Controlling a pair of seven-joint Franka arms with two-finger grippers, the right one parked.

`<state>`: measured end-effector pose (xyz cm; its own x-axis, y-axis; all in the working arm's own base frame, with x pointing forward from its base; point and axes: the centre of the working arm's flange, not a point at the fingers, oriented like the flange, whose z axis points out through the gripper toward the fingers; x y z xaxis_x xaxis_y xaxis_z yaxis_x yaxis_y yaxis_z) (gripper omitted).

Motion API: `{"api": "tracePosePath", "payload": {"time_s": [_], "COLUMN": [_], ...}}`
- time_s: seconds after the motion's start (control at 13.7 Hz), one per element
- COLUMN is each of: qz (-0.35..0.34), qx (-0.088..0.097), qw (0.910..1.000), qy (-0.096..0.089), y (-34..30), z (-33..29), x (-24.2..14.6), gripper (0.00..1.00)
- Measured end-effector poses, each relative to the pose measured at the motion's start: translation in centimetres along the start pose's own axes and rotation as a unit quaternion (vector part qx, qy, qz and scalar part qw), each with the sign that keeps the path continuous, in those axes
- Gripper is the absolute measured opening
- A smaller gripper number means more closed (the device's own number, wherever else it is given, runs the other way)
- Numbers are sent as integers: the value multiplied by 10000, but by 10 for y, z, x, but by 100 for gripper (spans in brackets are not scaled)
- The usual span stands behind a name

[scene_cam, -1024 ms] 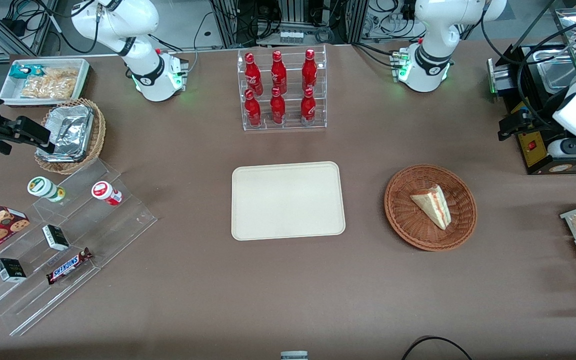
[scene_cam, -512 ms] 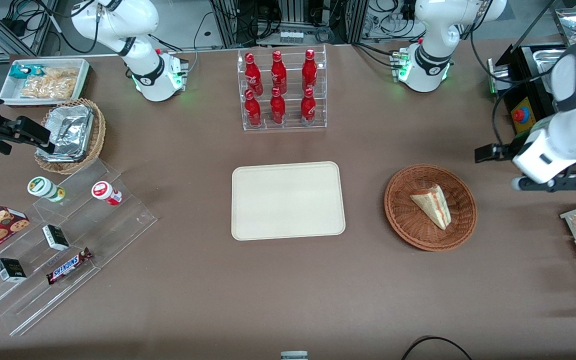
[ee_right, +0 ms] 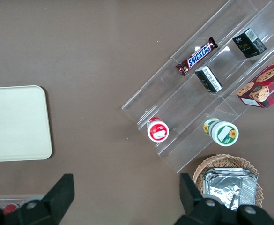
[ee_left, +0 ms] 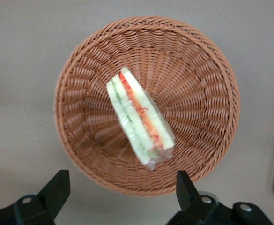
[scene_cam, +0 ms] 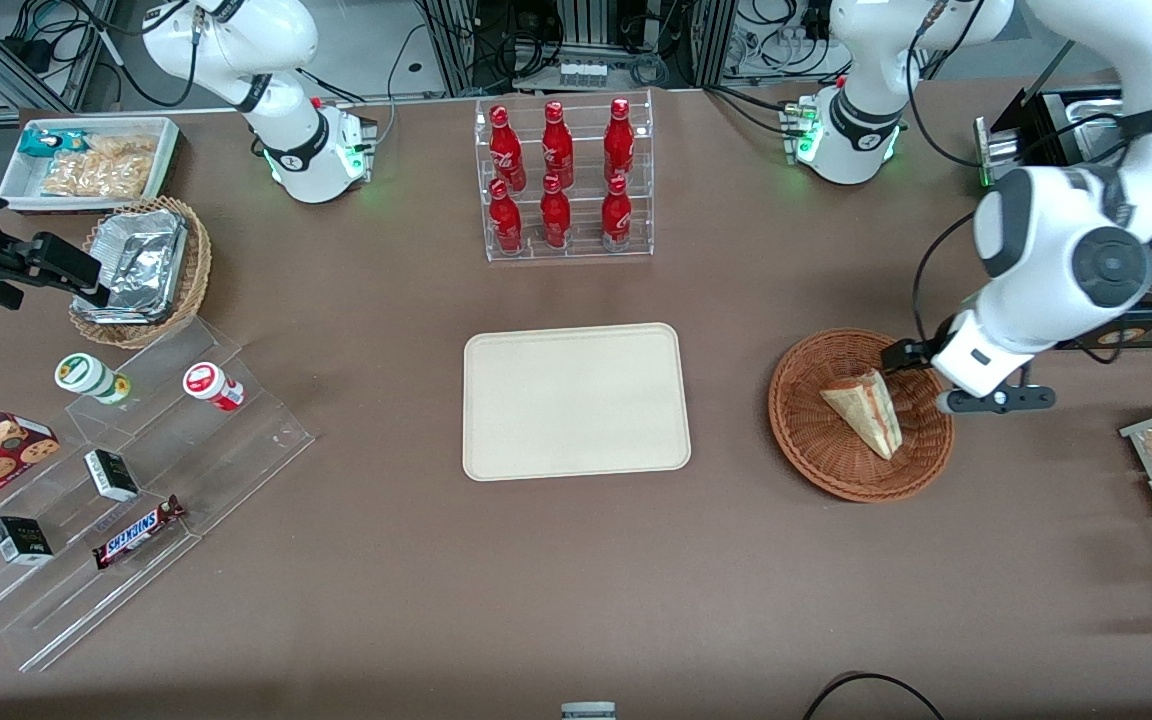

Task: Place sandwich from basket to tray
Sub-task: 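Lower the left gripper and close it on the wrapped sandwich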

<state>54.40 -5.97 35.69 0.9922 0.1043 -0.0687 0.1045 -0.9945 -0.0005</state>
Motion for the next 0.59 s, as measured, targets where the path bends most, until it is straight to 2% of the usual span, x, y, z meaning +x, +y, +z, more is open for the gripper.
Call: {"api": "tracePosePath", "payload": {"time_s": [0.15,0.29,0.59], "qz": [-667,-1279,-2520], "qx": [-46,-60,-95], "qw": [9976,9916,9675], "qy": [186,193,202], "y": [14,17,16], "z": [16,27,47], "x": [-7,-12,-7], "gripper": [100,100,100]}}
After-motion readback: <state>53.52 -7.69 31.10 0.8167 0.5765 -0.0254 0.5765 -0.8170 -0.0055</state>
